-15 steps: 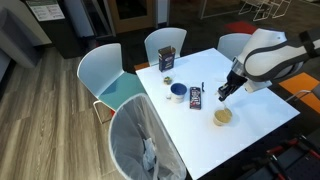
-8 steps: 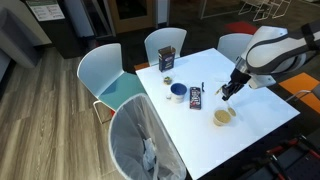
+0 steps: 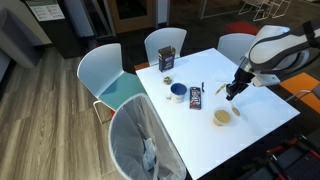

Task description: Scoop out one spoonful of contents and put it on the table

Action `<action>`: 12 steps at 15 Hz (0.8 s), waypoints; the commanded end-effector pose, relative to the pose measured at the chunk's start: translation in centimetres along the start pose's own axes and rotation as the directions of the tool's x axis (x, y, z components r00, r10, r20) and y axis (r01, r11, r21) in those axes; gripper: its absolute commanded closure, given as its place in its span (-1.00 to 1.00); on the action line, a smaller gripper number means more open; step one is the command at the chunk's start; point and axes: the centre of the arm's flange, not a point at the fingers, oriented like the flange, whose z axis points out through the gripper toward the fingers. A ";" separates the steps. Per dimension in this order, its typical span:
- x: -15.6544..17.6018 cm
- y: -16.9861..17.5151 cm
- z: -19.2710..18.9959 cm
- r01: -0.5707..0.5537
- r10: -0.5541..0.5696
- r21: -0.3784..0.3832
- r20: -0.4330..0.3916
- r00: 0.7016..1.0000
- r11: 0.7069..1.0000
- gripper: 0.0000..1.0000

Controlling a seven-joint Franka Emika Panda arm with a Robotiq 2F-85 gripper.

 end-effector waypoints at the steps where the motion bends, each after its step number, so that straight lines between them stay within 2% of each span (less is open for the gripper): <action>1: -0.1 1.8 -0.2 -0.030 0.029 0.036 0.029 0.999 0.999 0.94; 12: 0.7 6.5 3.6 -0.141 0.136 0.073 0.079 0.988 0.987 0.94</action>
